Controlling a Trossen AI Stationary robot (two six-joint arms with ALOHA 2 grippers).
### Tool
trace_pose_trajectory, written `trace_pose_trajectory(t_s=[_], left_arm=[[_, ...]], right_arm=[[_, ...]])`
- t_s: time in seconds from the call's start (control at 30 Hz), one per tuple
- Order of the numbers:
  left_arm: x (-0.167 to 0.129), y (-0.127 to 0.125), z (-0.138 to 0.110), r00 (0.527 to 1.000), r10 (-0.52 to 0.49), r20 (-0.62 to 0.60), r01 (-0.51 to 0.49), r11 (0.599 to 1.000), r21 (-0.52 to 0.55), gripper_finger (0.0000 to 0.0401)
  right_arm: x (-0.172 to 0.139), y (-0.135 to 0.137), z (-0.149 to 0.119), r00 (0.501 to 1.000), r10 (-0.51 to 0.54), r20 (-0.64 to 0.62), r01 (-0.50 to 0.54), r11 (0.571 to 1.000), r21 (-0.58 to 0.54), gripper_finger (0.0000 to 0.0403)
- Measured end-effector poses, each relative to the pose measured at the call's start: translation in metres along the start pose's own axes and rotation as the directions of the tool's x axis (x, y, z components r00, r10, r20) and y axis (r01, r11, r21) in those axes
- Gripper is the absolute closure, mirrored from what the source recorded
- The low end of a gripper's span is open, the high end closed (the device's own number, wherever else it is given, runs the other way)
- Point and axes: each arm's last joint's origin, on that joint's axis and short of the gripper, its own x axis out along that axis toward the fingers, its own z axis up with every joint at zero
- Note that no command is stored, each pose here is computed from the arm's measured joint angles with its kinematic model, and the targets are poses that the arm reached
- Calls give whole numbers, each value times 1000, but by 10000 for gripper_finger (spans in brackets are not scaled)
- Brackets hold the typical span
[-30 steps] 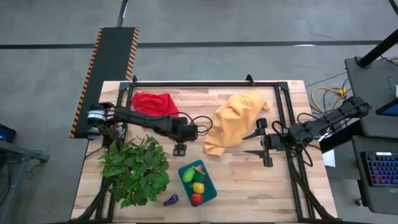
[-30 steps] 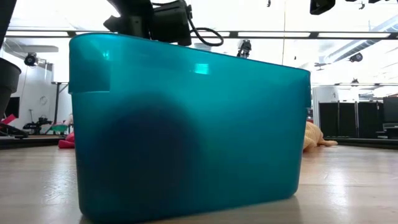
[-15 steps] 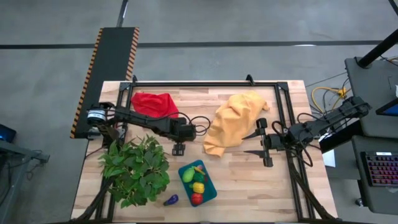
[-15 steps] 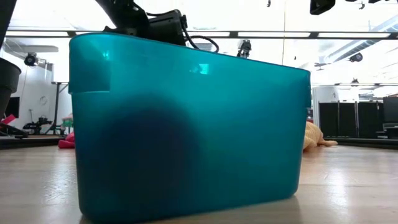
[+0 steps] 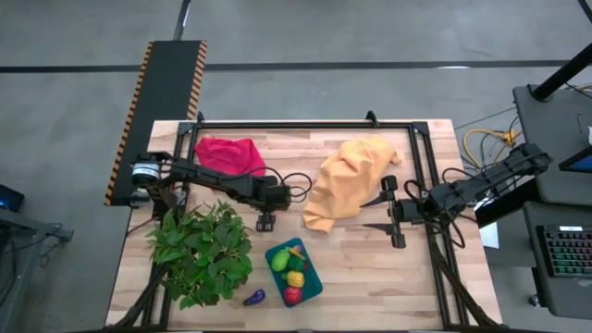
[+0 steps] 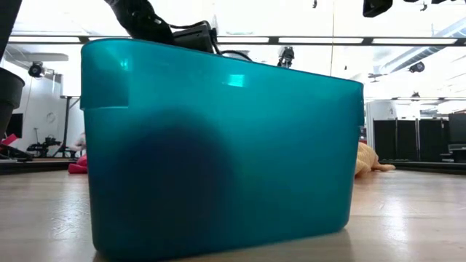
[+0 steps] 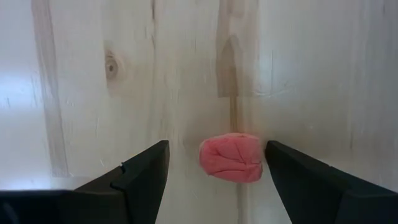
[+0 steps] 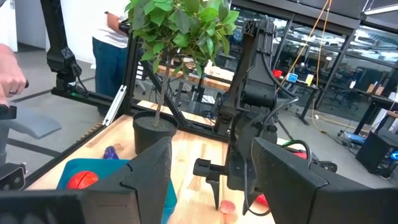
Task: Pick and placing Produce into tupperware
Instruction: Put the peach into the bin
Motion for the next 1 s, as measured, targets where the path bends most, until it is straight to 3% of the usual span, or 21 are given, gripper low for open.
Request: trace_pose_trajectory(t_s=[0.3, 0.8, 1.0], left_arm=[[1, 0, -1, 1000, -6, 5, 6, 1000, 3, 154], [1, -1, -1, 1000, -17, 1, 17, 1000, 25, 300], [-8, 1, 0, 1000, 2, -12, -2, 999, 52, 320]], right_arm=[[0, 0, 0, 1000, 0, 0, 0, 1000, 0, 188], [0, 0, 0, 1000, 0, 0, 0, 1000, 0, 188], [0, 0, 0, 1000, 0, 1, 0, 1000, 0, 188]])
